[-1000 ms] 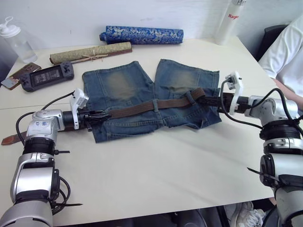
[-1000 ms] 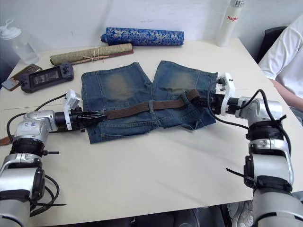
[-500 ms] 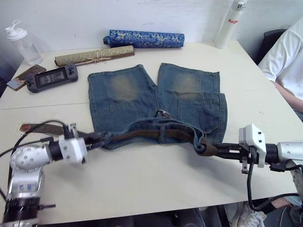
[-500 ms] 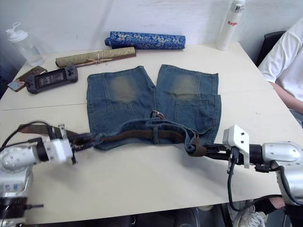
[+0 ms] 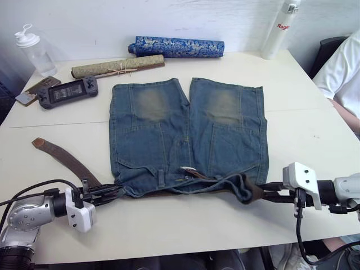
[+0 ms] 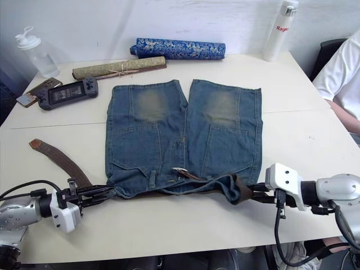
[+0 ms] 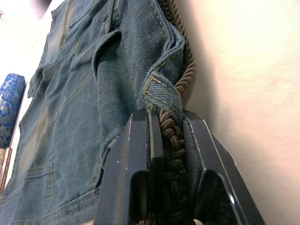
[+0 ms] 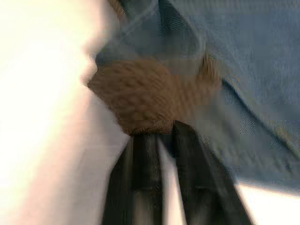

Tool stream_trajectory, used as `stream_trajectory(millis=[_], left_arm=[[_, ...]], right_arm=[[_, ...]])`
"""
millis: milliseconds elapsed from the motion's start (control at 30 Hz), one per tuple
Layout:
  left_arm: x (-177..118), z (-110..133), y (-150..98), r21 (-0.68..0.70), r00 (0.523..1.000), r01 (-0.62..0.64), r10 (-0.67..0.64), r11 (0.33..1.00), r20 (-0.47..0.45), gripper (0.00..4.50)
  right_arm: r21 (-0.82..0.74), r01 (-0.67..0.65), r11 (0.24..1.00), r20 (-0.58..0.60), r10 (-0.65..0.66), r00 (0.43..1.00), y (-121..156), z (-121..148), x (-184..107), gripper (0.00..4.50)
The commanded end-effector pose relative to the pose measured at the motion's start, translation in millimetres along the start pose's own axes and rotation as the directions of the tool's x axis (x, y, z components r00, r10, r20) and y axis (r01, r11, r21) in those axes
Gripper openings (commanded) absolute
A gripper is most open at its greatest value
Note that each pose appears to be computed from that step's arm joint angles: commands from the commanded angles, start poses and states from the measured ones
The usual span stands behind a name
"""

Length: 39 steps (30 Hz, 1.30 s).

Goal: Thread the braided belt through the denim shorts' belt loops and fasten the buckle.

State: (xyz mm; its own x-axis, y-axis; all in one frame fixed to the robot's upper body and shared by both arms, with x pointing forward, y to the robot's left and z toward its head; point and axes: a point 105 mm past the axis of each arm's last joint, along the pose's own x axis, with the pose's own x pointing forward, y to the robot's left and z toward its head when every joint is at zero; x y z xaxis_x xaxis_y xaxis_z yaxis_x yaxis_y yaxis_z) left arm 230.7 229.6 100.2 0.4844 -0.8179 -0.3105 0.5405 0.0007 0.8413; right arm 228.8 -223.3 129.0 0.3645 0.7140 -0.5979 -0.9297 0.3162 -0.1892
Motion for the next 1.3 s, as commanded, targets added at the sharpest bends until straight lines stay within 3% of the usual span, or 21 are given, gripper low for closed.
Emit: stream_trajectory(millis=[33,100,133,200,233,333,467,633,667,733,867,1033,1167,1267,1300], left_arm=[[1,2,-9,-0.082,0.999,0.041,-0.04,0.996,0.004,1.57],[0,4,-8,-0.126,0.999,0.045,-0.045,0.991,0.003,2.17],[-1,5,-8,-0.171,0.999,0.049,-0.05,0.984,0.0,2.83],[-3,10,-3,-0.335,0.998,0.064,-0.063,0.94,0.013,3.31],[-4,13,0,-0.41,0.996,0.083,-0.081,0.908,0.022,3.6],[-9,24,13,-0.55,0.988,0.151,-0.147,0.822,0.052,3.6],[-21,27,39,-0.735,0.981,0.186,-0.168,0.652,0.1,3.6],[-22,14,97,-0.846,0.995,0.075,0.011,0.528,0.095,3.6],[-19,8,108,-0.852,0.994,0.05,0.053,0.521,0.091,3.6],[-9,-16,127,-0.842,0.99,-0.081,0.138,0.533,-0.008,3.6],[20,-63,139,-0.789,0.964,-0.266,0.16,0.553,-0.213,3.6],[56,-84,119,-0.794,0.968,-0.229,0.05,0.564,-0.244,3.6],[74,-98,95,-0.782,0.957,-0.189,-0.068,0.594,-0.283,3.6],[77,-97,90,-0.762,0.958,-0.152,-0.094,0.63,-0.269,2.83],[77,-97,88,-0.761,0.958,-0.147,-0.101,0.632,-0.269,2.34]], right_arm=[[0.025,-0.006,1.0,0.005,0.006,1.0,4,13,-12,2.44],[0.053,-0.019,0.998,0.012,0.018,1.0,7,17,-16,3.15],[0.078,-0.028,0.997,0.025,0.026,0.999,8,21,-19,3.84],[0.123,-0.047,0.991,0.04,0.043,0.998,9,27,-26,4.45],[0.146,-0.055,0.988,0.043,0.049,0.998,9,30,-30,4.5],[0.216,-0.08,0.973,0.089,0.062,0.994,5,43,-40,4.5],[0.229,-0.039,0.973,0.163,0.001,0.987,-16,64,-48,4.5],[0.231,0.18,0.956,0.269,-0.241,0.933,-76,98,-26,4.5],[0.258,0.249,0.933,0.271,-0.317,0.909,-93,102,-19,4.5],[0.298,0.338,0.892,0.233,-0.412,0.881,-119,103,-3,4.5],[0.291,0.357,0.887,0.133,-0.407,0.904,-140,87,37,4.5],[0.319,0.398,0.86,0.003,-0.42,0.907,-164,57,64,4.5],[0.375,0.359,0.854,-0.094,-0.351,0.932,-165,31,77,4.5],[0.367,0.319,0.874,-0.124,-0.294,0.948,-160,23,83,3.75],[0.367,0.307,0.878,-0.124,-0.281,0.952,-159,23,86,3.28]])
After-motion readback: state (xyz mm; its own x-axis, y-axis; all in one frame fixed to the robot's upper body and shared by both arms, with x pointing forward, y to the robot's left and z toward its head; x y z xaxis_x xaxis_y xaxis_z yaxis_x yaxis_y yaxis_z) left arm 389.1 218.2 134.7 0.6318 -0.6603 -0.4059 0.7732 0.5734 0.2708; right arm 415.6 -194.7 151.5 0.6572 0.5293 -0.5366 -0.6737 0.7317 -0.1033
